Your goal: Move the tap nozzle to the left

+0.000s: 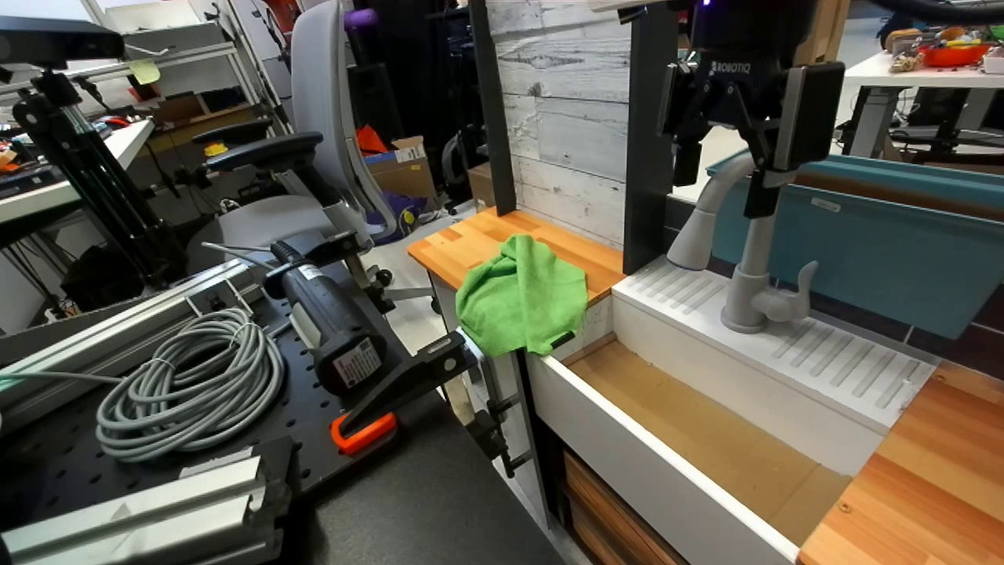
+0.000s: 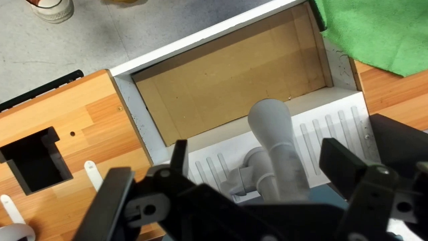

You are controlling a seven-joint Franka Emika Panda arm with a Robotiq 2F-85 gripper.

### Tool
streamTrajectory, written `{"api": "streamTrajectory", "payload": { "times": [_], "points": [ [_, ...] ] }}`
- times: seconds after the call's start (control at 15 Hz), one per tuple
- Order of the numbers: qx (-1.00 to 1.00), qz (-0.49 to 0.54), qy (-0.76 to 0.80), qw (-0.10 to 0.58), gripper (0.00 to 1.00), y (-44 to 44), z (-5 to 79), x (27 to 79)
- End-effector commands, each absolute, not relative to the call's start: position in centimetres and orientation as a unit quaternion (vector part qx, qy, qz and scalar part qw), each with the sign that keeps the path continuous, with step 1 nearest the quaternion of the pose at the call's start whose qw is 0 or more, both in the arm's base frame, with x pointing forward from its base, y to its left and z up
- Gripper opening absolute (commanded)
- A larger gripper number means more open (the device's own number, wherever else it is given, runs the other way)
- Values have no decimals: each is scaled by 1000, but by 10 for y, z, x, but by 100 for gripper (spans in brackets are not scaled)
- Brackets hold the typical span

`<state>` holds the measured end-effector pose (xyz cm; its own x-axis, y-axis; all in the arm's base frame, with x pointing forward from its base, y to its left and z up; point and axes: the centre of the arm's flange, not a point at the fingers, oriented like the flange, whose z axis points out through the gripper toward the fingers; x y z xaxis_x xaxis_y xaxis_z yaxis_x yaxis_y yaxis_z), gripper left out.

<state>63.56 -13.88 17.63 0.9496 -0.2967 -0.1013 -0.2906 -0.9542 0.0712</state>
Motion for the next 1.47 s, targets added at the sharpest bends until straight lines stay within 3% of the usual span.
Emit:
{"api": "streamTrajectory", "payload": {
  "times": [0.0,0.07,0.13,0.73,1.4],
  "points": [
    [989,-38,-142,17,100,-139,163,652],
    [989,-35,-144,17,93,-138,159,654],
    [989,-33,-145,17,74,-138,156,656],
    [985,-48,-163,-12,5,-131,144,651],
    [956,-34,-268,-116,7,-109,136,666]
  ]
}}
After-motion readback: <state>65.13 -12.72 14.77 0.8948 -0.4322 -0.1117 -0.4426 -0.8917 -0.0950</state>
